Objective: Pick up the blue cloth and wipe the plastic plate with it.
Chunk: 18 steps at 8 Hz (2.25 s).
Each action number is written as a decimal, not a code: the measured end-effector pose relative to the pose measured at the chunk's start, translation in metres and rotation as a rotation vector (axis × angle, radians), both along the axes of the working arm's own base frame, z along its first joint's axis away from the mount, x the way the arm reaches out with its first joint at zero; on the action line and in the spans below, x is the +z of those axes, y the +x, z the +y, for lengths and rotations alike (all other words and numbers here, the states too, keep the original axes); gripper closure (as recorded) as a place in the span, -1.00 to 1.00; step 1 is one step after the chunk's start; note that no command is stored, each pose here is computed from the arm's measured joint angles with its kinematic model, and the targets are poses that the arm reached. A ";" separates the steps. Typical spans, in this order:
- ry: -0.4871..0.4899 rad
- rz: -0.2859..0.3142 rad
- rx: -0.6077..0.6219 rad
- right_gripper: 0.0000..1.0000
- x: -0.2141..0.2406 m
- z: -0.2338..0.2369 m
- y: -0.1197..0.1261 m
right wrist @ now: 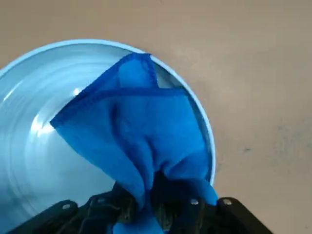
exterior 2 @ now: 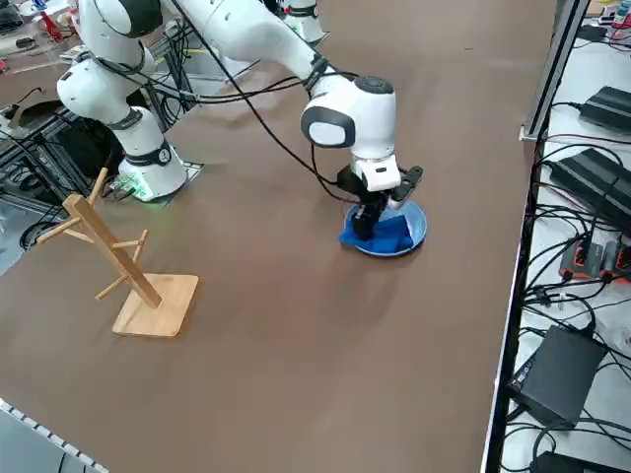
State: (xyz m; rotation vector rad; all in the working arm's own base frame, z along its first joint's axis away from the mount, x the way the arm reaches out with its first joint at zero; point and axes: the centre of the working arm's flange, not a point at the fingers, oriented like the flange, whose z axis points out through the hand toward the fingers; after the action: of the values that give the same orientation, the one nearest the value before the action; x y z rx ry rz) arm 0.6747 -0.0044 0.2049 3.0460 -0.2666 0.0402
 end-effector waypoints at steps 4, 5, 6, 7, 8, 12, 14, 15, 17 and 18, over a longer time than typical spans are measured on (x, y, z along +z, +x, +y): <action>0.062 0.002 -0.022 0.67 0.000 0.027 0.000; 0.082 0.000 -0.029 0.67 0.001 0.038 0.000; 0.094 -0.011 -0.036 0.67 0.005 0.047 0.005; 0.100 -0.024 -0.044 0.67 0.007 0.053 0.011; 0.102 -0.030 -0.047 0.67 0.003 0.059 0.017; 0.082 -0.064 -0.028 0.67 -0.006 0.056 0.035; 0.035 -0.077 0.011 0.67 -0.005 0.029 0.038; 0.022 -0.077 0.024 0.67 -0.005 0.011 0.038; 0.017 -0.073 0.032 0.67 -0.006 -0.010 0.038; 0.018 -0.070 0.033 0.68 -0.006 -0.009 0.037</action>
State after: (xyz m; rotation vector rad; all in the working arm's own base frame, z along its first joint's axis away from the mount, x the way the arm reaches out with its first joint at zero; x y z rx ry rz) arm 0.7121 -0.0134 0.1985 3.0706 -0.2225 0.1480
